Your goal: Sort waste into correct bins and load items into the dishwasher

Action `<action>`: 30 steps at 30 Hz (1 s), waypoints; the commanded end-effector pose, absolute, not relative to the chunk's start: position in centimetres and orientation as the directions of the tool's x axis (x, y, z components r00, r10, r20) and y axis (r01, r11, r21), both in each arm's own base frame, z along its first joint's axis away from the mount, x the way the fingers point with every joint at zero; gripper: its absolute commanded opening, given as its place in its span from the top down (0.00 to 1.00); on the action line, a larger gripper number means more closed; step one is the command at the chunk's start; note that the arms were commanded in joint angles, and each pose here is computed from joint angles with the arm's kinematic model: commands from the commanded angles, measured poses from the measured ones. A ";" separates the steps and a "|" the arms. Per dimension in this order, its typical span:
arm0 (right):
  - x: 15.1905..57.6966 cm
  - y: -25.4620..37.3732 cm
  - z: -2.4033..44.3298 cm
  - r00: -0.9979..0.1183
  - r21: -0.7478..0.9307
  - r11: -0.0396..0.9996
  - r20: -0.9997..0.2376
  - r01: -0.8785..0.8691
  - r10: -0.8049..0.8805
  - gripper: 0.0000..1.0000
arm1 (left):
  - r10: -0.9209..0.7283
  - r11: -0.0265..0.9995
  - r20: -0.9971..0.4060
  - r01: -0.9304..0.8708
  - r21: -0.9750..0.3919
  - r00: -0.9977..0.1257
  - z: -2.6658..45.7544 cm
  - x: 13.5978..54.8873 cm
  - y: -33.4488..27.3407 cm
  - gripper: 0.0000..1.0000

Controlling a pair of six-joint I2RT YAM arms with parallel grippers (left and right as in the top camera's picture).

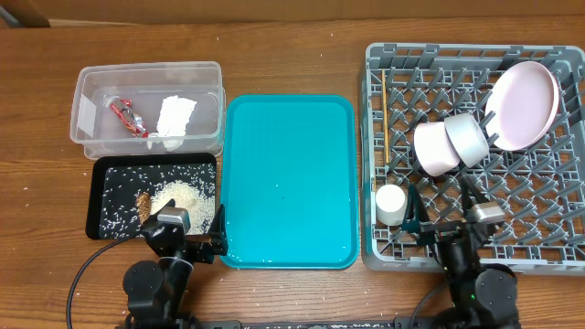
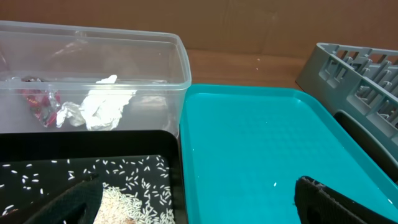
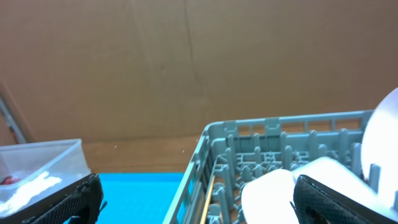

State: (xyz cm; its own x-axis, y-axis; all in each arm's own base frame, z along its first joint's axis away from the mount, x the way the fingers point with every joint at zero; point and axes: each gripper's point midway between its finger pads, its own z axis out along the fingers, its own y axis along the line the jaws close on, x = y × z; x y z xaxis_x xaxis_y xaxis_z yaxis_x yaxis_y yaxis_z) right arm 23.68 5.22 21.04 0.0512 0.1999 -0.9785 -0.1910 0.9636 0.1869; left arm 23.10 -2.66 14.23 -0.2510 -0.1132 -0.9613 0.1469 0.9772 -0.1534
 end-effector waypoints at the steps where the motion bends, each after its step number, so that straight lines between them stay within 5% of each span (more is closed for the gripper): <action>1: 23.9 5.6 20.0 0.062 0.183 0.960 -0.978 -0.213 0.200 0.00 | -0.093 0.976 -0.966 0.168 -0.136 -0.241 14.3 23.0 -3.0 0.00; 13: 24.0 5.7 17.3 -0.046 0.172 0.965 -0.985 -0.196 0.166 0.00 | -0.093 0.976 -0.966 0.168 -0.136 -0.241 14.3 23.0 -3.0 0.00; 30: 24.0 5.7 17.3 -0.046 0.172 0.965 -0.985 -0.196 0.166 0.00 | -0.093 0.976 -0.966 0.168 -0.136 -0.241 14.3 23.0 -3.0 0.00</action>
